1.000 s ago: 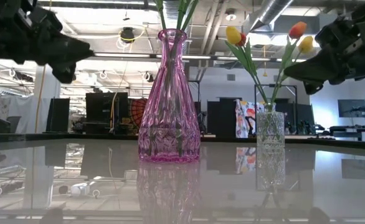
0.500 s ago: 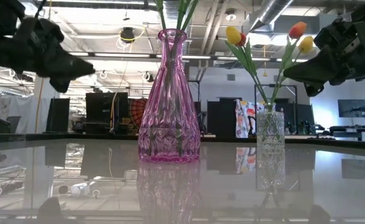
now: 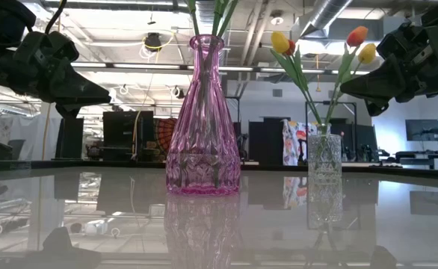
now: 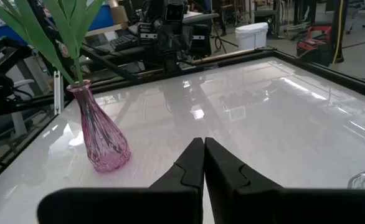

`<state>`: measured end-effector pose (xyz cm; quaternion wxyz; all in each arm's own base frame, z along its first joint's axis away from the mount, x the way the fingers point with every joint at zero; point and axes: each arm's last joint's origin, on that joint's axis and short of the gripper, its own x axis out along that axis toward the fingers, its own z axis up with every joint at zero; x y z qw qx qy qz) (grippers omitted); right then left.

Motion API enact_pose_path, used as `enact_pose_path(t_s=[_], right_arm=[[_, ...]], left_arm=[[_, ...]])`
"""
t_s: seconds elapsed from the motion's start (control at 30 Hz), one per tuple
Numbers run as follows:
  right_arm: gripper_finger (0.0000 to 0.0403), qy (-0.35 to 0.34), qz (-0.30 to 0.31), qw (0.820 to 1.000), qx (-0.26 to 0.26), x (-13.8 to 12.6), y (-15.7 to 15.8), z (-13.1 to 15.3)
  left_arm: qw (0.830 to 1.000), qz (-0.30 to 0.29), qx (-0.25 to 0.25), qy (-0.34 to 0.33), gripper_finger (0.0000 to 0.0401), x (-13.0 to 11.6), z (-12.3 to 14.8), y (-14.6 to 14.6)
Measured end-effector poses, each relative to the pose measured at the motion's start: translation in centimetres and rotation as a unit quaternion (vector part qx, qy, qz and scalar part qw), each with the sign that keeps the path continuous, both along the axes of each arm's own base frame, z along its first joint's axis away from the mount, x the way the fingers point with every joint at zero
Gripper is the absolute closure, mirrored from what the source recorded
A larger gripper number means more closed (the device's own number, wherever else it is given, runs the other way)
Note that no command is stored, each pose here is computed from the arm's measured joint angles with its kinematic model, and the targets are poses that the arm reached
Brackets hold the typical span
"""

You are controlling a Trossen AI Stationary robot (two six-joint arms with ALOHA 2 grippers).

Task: Sort flowers into vase by color
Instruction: Return to Home Position

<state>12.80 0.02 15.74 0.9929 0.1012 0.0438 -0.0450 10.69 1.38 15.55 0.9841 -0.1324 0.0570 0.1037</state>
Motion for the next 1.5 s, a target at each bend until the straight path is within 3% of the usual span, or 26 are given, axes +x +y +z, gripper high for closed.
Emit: enact_pose_path(t_s=[1.5], right_arm=[[0.0362,0.035,0.000,0.999,-0.001,-0.10,0.00,-0.70]], left_arm=[[1.000,0.000,0.000,0.001,0.0334,0.00,-0.03,0.01]])
